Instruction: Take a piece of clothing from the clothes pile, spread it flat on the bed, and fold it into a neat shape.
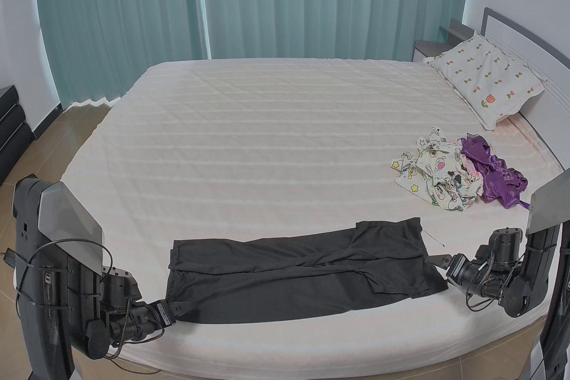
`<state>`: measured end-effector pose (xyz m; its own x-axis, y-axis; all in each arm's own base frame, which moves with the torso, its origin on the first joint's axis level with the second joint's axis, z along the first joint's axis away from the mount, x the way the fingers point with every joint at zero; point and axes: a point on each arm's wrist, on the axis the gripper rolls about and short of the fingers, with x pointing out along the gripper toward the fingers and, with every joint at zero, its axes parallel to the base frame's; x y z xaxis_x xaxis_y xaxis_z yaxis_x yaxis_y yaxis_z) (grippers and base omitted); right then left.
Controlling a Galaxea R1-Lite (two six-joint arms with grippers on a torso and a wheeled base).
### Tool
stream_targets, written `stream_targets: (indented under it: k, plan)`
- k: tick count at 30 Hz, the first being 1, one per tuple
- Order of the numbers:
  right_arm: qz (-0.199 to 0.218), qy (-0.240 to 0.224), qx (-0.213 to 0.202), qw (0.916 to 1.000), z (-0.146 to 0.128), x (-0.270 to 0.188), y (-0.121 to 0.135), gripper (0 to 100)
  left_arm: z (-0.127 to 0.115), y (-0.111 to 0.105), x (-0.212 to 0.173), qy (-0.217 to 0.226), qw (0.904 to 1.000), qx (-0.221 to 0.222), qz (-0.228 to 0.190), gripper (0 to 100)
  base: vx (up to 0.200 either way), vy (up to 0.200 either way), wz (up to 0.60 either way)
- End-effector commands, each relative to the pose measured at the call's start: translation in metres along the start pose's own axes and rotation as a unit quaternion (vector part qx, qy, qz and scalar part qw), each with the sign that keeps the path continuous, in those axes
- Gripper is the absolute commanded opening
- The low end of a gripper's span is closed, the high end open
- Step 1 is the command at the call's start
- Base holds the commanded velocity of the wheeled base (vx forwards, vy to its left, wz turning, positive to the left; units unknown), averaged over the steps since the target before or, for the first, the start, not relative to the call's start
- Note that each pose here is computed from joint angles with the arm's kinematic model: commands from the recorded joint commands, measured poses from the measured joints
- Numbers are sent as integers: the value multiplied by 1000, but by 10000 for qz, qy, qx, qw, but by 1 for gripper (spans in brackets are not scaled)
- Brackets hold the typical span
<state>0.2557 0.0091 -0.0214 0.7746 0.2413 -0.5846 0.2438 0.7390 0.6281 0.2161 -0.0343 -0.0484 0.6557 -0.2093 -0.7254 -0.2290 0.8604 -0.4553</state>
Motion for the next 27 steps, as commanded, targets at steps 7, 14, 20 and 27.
stream_targets:
  k: [7, 14, 20, 27]
  plan:
    - [-42, 88, -12, 10000, -6, 0, -3, 100, 1, -2, 18, -180, 9998, 60, 76, 0, 0, 0, 0]
    - [-73, 100, -28, 9999, -7, 0, -4, 100, -6, 4, 11, -138, 9988, 53, 457, 0, 0, 0, 0]
    - [-225, 249, -322, 9989, -13, -10, -9, 100, -6, 6, 8, -118, 9986, 45, 521, 0, 0, 0, 0]
    - [-397, 494, -542, 9965, -22, -14, -15, 100, -2, 7, 8, -206, 9985, -17, 508, 0, 0, 0, 0]
